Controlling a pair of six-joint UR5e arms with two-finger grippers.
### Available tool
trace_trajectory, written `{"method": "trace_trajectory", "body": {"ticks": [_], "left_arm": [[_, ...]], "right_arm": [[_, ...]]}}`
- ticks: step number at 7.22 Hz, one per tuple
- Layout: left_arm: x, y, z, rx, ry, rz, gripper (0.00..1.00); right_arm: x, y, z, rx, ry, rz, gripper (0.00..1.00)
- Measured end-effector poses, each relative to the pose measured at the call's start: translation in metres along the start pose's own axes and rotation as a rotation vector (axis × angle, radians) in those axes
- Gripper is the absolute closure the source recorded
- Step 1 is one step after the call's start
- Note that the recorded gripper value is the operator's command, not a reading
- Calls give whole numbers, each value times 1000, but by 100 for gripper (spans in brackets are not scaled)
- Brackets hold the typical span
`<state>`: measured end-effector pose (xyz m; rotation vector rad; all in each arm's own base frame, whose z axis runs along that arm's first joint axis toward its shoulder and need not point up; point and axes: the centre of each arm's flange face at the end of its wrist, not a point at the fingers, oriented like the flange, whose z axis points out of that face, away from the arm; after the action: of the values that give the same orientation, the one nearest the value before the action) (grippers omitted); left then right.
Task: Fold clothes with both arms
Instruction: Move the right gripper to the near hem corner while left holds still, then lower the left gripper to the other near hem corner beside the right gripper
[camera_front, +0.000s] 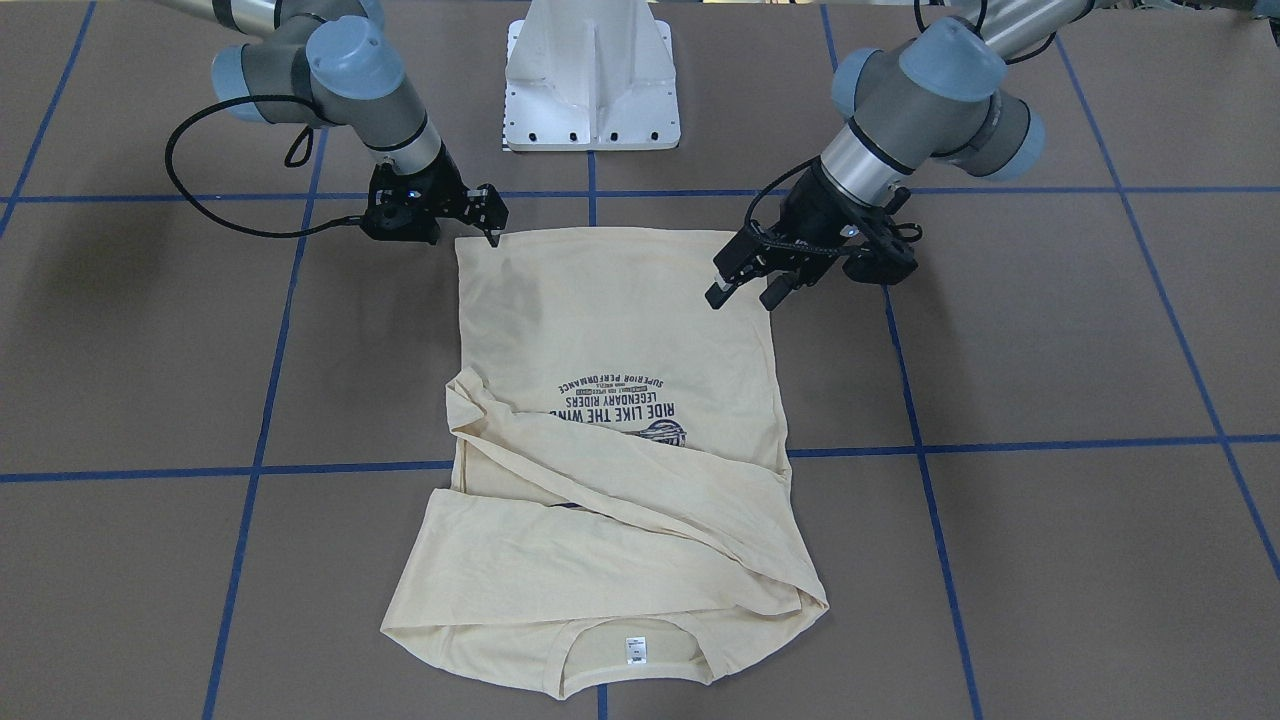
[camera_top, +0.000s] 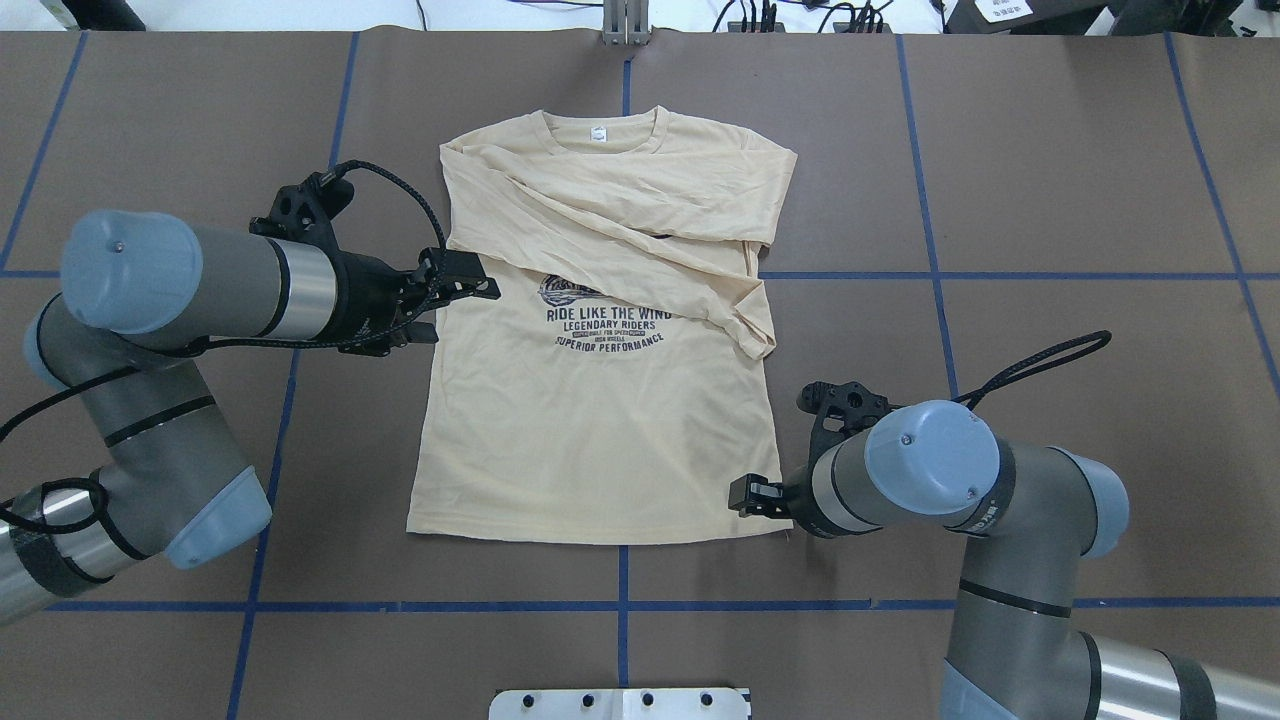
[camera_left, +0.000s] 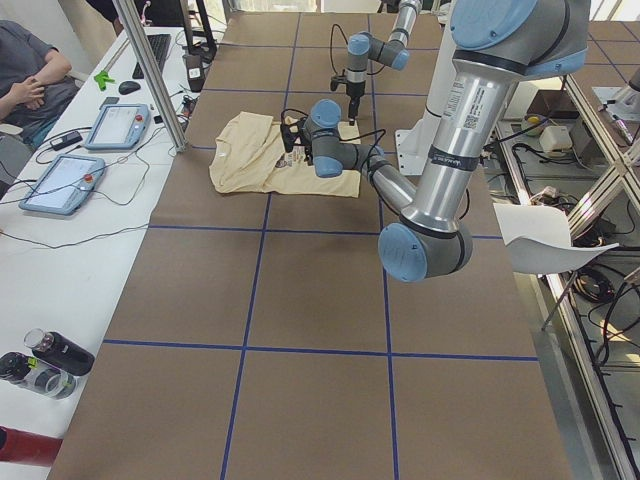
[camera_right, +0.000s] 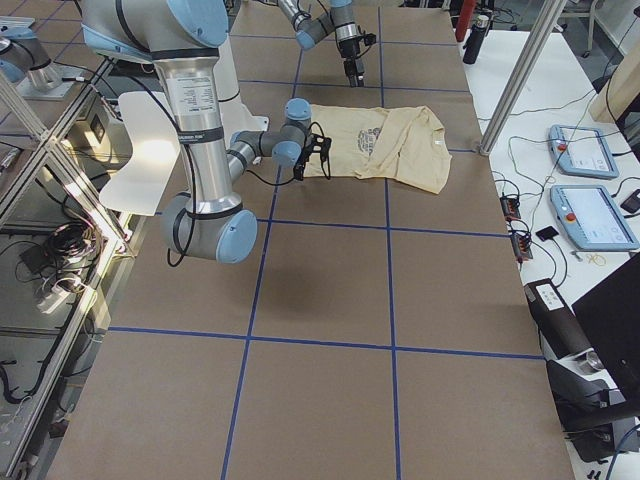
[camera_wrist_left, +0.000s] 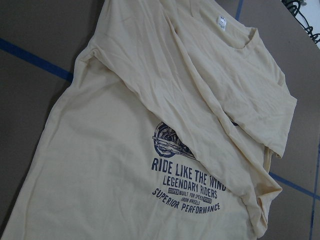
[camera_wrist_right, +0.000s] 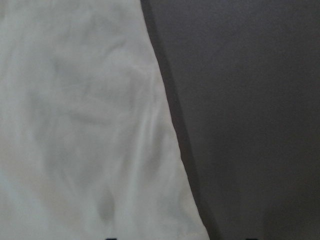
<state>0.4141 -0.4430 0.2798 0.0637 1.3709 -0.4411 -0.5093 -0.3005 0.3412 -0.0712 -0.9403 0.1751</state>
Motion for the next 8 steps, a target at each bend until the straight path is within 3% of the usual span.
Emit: {"method": "trace_trajectory", "body": {"ticks": [1,2,6,7,8], "left_arm": [[-3,0,0,1,-3,-1,0],[-4,-1,-1,2,-5,-2,0],[-5,-1,-1,3,-5,-2,0],[-5,-1,-1,4,-5,-3,0],[-5,-1,-1,4,-5,-2,0]], "right_arm": [[-1,2,1,-3,1,-2,22],[-1,3,3,-5,2,-3,32],[0,4,4,-11,5,-3,41],[0,4,4,-12,6,-3,53],[0,4,5,-13,7,-3,72]]}}
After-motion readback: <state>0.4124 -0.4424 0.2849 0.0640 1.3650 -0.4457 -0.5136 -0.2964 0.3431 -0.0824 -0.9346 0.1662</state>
